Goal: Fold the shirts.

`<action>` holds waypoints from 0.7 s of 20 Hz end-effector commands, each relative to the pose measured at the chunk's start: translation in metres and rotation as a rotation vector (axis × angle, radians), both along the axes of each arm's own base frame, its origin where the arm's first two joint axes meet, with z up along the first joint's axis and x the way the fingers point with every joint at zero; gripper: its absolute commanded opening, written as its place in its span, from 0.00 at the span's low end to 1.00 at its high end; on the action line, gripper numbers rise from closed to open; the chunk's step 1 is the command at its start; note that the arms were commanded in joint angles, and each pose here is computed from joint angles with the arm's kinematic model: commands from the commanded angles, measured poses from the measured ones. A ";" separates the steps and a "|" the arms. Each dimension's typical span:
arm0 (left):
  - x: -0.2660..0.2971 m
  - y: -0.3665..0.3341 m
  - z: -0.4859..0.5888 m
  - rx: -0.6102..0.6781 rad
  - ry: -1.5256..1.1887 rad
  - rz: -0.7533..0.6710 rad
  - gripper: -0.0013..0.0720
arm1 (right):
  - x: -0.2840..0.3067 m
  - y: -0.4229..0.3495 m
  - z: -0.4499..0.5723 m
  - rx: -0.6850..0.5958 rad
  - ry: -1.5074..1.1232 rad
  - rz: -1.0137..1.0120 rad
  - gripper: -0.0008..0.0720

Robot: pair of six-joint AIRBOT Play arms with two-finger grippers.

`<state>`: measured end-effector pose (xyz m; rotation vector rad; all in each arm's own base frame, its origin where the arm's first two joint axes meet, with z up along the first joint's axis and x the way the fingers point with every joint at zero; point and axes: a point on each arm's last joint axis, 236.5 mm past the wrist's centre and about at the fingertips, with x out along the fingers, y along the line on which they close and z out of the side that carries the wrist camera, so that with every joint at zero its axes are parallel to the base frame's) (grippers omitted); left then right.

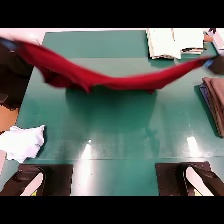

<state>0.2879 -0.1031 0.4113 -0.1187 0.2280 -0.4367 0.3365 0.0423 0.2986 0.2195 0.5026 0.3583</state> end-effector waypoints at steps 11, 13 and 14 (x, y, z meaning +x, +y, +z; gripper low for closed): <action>0.017 0.012 0.038 0.051 -0.010 0.045 0.05 | -0.035 -0.005 0.129 -0.088 -0.182 -0.037 0.04; 0.070 0.009 -0.040 0.057 0.215 0.029 0.05 | 0.004 -0.004 0.079 -0.083 -0.006 0.008 0.04; 0.095 0.008 -0.084 0.060 0.328 0.026 0.05 | 0.025 -0.007 0.045 -0.106 0.105 0.009 0.04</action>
